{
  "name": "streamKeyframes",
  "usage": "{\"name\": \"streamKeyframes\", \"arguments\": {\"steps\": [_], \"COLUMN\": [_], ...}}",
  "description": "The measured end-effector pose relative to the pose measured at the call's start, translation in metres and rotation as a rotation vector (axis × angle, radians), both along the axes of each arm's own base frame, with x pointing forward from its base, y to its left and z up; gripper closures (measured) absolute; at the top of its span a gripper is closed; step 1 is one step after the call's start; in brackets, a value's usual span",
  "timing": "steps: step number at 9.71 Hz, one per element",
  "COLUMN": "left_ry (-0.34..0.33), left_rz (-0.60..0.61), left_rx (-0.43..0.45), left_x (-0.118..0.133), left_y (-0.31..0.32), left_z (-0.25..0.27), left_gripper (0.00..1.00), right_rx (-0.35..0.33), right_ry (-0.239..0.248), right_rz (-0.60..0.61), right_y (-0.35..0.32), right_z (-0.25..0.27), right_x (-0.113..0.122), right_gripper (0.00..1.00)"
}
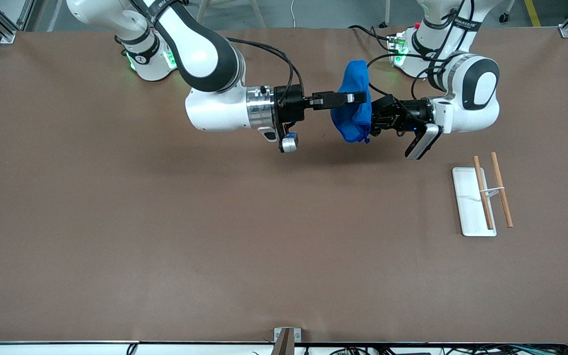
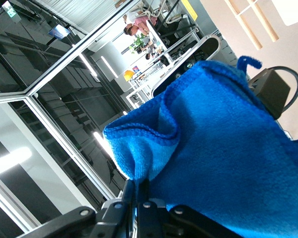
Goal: Right arm passes towel to left arm to hang
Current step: 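Hold the towel with both grippers, then open the right gripper, then carry the towel toward the rack while the right gripper withdraws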
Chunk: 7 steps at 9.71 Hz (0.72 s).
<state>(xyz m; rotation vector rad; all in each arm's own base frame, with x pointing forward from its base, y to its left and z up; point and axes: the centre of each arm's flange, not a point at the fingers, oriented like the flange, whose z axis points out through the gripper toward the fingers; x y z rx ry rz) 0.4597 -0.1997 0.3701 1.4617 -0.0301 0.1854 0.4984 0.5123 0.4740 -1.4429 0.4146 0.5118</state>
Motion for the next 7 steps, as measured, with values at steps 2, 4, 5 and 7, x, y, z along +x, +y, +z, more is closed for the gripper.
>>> {"name": "streamKeyframes", "arguments": {"steps": [2, 4, 5, 7], "left_ry": [-0.002, 0.009, 0.019, 0.036], "left_rz": [0.007, -0.02, -0.049, -0.093], "left_rx": [0.003, 0.058, 0.095, 0.195], "left_x": [0.002, 0.007, 0.01, 0.016], "left_y": [0.002, 0.004, 0.008, 0.019], "left_z": [0.001, 0.005, 0.008, 0.011], "left_gripper": [0.97, 0.97, 0.97, 0.97], "right_rx": [-0.05, -0.185, -0.285, -0.555], "right_ry": [-0.024, -0.118, -0.162, -0.22], "right_rz": [0.0, 0.03, 0.046, 0.062], "right_y": [-0.014, -0.037, -0.056, -0.107], "right_z": [-0.003, -0.01, -0.013, -0.013], "right_x": [0.013, 0.031, 0.044, 0.075], "right_gripper": [0.87, 0.7, 0.53, 0.22]}}
